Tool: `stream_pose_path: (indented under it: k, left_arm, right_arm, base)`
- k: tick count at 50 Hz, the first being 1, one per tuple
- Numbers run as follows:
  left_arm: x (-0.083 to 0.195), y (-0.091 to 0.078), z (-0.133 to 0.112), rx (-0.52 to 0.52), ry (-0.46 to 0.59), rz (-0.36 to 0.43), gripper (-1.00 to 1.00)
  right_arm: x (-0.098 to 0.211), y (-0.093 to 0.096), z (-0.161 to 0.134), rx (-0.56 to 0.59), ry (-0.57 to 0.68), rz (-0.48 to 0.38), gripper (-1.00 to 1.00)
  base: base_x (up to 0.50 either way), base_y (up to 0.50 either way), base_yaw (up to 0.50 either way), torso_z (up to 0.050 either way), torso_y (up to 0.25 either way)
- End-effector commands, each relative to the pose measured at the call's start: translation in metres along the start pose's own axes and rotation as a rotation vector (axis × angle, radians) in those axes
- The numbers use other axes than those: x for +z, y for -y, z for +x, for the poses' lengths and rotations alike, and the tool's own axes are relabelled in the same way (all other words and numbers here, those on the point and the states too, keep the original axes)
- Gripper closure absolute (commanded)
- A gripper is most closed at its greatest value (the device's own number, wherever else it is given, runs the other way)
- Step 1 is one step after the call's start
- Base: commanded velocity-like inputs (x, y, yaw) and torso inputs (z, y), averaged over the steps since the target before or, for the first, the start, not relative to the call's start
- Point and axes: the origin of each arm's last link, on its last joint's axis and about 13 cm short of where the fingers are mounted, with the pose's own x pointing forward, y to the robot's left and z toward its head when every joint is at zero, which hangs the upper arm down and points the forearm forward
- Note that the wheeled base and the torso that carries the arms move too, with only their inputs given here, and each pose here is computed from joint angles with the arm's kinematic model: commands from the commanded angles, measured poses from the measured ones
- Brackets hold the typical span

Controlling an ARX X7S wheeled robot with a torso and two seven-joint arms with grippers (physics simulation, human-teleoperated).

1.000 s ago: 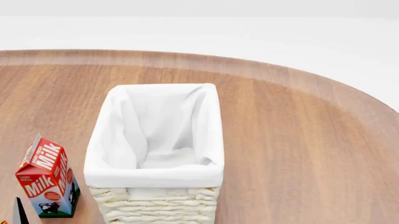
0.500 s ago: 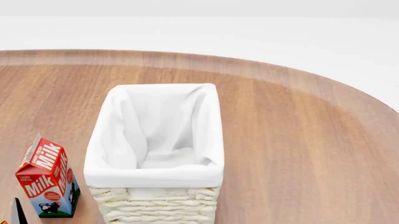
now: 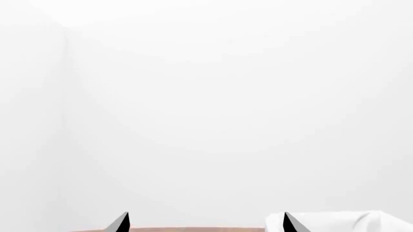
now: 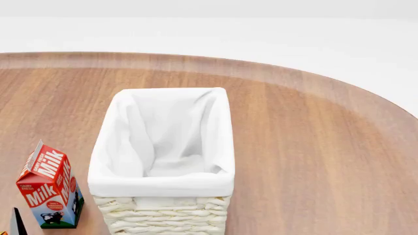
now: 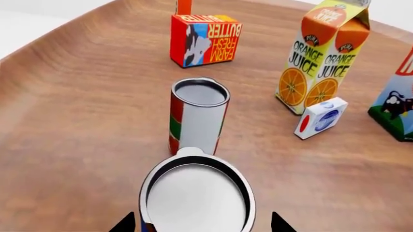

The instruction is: Pick up the alphabet soup, and put it in the basket.

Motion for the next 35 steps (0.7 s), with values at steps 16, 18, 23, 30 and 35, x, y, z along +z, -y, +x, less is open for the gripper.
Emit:
stream_pose_path:
  k: [16, 18, 23, 30, 35]
  left_arm:
    - [0.003, -0.001, -0.001, 0.004, 0.007, 0.003, -1.00]
    - [0.003, -0.001, -0.001, 0.004, 0.007, 0.004, -1.00]
    - [0.002, -0.001, -0.001, 0.004, 0.006, 0.006, -1.00]
    - [0.002, -0.001, -0.001, 0.004, 0.007, 0.008, -1.00]
    - [0.002, -0.001, -0.001, 0.005, 0.008, 0.009, -1.00]
  right_arm:
    - [-0.007, 0.005, 0.011, 0.004, -0.013, 0.042, 1.00]
    - [-0.006, 0.005, 0.011, 0.003, -0.010, 0.043, 1.00]
    - [-0.004, 0.006, 0.013, -0.026, 0.017, 0.064, 1.00]
    - [0.001, 0.005, 0.010, -0.067, 0.055, 0.057, 1.00]
    - [0.013, 0.003, 0.001, -0.097, 0.097, 0.043, 1.00]
  base:
    - [0.00, 0.00, 0.00, 0.000, 0.000]
    - [0.00, 0.00, 0.00, 0.000, 0.000]
    - [0.00, 0.00, 0.00, 0.000, 0.000]
    - [0.00, 0.00, 0.00, 0.000, 0.000]
    - [0.00, 0.00, 0.00, 0.000, 0.000]
